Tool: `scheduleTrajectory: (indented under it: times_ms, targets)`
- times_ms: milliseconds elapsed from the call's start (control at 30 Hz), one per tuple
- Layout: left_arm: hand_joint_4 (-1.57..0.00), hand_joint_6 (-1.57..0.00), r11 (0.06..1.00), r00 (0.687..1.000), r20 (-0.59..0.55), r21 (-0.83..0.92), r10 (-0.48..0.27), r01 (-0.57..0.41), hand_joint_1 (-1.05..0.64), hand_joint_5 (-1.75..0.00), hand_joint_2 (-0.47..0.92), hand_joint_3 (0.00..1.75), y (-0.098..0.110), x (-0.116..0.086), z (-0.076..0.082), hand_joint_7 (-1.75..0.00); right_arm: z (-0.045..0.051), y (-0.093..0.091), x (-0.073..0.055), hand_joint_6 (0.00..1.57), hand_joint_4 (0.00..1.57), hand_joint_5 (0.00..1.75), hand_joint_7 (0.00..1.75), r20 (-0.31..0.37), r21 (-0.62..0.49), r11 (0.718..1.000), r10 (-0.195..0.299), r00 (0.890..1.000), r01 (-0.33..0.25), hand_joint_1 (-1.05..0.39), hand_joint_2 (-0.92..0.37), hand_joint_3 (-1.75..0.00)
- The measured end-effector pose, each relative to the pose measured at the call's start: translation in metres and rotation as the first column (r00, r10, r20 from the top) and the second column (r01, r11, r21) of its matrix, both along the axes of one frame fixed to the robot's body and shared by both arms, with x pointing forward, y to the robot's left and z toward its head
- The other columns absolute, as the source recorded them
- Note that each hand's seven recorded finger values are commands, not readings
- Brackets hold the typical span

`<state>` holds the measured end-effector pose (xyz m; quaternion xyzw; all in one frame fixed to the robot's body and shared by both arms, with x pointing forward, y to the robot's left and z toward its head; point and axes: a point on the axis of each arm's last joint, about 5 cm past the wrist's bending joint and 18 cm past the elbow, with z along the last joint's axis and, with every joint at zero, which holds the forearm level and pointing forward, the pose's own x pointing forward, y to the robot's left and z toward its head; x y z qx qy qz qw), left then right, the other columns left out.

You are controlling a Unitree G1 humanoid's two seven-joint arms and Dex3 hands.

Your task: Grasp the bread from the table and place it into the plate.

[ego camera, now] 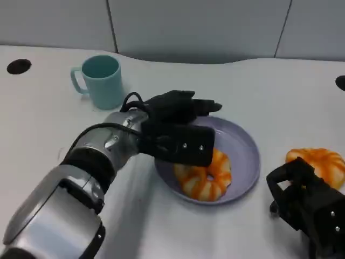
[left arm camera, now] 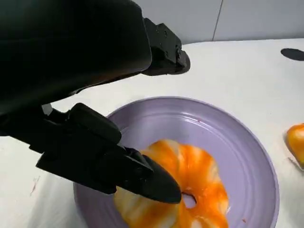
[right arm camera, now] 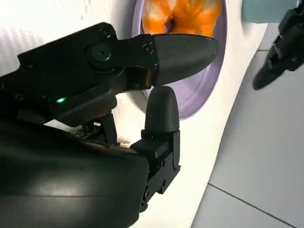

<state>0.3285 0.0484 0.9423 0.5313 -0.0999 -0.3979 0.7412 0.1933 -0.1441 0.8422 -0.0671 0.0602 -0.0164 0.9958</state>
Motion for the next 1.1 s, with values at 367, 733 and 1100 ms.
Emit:
scheduleTrajectory:
  times_ms: [367,733,1100]
  targets:
    - [-0.12,-0.16,0.786,0.985,-0.173,-0.606,0.018,-0.121,-0.73,-0.07,0.92,0.04,0.067,-0.005,-0.005,-0.04,0.0009,0.000,0.001,0.38,0.60,1.75,1.68,0.003,-0.014,1.000,-0.002,1.000,0.002,-0.24,-0.92,-0.41]
    - [-0.35,-0.28,0.177,0.890,-0.455,-0.880,-0.041,-0.442,-0.73,-0.21,0.92,0.15,0.118,-0.072,-0.072,-0.06,0.0013,0.002,0.002,0.38,0.61,1.75,1.68,0.013,-0.007,1.000,-0.003,1.000,0.003,-0.24,-0.92,-0.41]
    - [-0.37,-0.42,0.035,0.705,-0.707,-0.704,0.049,-0.709,-0.57,-1.67,0.92,0.07,0.147,-0.141,-0.110,-1.27,-0.0007,0.002,0.001,0.39,0.63,1.75,1.69,0.028,-0.004,1.000,0.002,1.000,-0.002,-0.22,-0.92,-0.40]
